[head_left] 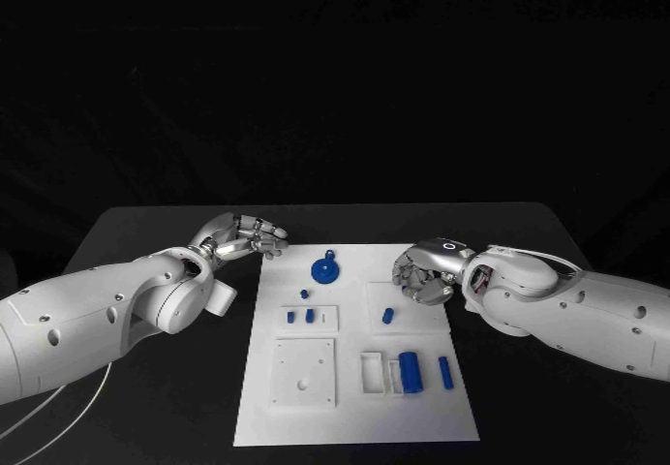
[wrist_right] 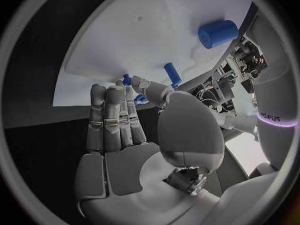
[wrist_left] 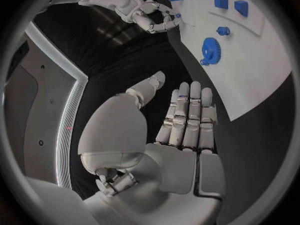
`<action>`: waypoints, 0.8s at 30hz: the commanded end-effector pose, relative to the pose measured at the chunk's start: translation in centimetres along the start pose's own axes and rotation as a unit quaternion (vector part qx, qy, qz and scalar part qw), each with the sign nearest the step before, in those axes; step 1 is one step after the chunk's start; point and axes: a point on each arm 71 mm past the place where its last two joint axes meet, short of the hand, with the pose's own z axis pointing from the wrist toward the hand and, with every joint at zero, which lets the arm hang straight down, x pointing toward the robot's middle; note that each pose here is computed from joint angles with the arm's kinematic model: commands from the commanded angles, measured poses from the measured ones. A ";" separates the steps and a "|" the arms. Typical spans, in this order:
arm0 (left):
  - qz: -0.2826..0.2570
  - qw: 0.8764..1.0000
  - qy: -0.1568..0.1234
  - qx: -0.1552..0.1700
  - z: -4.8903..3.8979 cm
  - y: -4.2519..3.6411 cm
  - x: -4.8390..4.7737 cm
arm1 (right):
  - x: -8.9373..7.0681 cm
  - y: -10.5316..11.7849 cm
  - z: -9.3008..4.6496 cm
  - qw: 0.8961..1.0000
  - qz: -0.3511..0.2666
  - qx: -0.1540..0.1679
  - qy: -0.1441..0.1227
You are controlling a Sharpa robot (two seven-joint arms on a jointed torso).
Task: Assemble the parts on the task board
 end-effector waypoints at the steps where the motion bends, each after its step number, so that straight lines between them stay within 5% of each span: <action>1: -0.008 1.000 0.013 0.008 0.03 -0.17 0.26 | 1.5 0.3 -0.1 0.999 -0.030 -0.003 0.034; 24: -0.007 1.000 0.011 0.003 -0.10 -0.04 0.05 | 2.2 0.7 -0.2 0.995 -0.094 0.007 0.043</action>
